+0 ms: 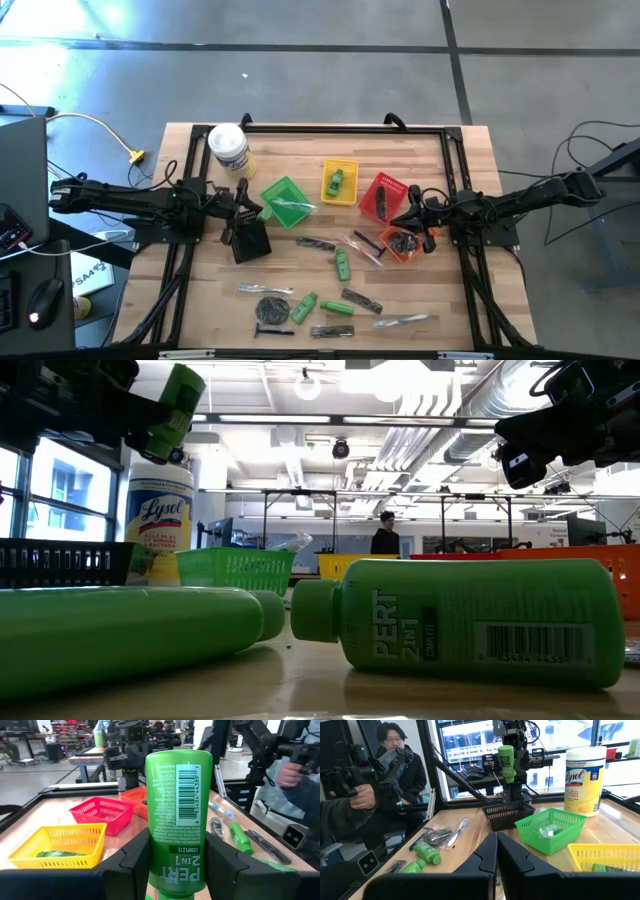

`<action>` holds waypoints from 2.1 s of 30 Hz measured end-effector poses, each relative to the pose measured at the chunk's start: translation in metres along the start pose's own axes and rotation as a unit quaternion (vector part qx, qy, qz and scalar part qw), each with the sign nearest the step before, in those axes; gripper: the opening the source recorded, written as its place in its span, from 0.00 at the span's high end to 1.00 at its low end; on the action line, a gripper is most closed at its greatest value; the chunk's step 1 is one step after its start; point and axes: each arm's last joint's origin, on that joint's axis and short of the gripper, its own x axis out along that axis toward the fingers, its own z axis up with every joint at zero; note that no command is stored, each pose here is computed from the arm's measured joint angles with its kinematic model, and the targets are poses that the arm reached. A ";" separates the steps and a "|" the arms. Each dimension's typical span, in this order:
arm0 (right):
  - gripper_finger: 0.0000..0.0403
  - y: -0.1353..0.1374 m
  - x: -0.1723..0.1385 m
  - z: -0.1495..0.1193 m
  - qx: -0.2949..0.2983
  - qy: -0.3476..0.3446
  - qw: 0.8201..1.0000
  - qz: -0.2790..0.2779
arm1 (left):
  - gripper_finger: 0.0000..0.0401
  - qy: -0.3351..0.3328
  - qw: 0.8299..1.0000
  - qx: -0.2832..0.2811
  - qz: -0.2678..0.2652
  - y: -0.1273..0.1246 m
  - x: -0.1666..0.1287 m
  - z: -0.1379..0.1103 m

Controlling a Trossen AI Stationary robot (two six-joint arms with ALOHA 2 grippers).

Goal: Pick & Place Travel size toiletries

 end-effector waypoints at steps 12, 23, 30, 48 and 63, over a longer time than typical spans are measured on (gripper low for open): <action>0.99 0.000 0.000 0.000 0.000 0.000 1.000 0.000 | 0.66 0.002 1.000 -0.004 0.017 0.001 0.000 0.000; 0.99 0.000 0.000 0.000 0.000 -0.001 1.000 -0.004 | 0.66 0.073 0.978 0.037 0.191 0.016 0.018 0.086; 0.99 0.000 0.000 0.000 0.000 -0.001 1.000 -0.004 | 0.66 0.176 0.928 0.175 0.277 0.031 0.057 0.151; 0.99 0.000 0.000 0.000 0.000 0.000 1.000 -0.002 | 0.66 0.446 0.752 0.474 0.104 0.108 0.188 0.113; 0.99 -0.001 0.002 -0.004 0.001 0.018 1.000 -0.001 | 0.66 0.431 0.673 0.601 -0.030 0.137 0.235 0.048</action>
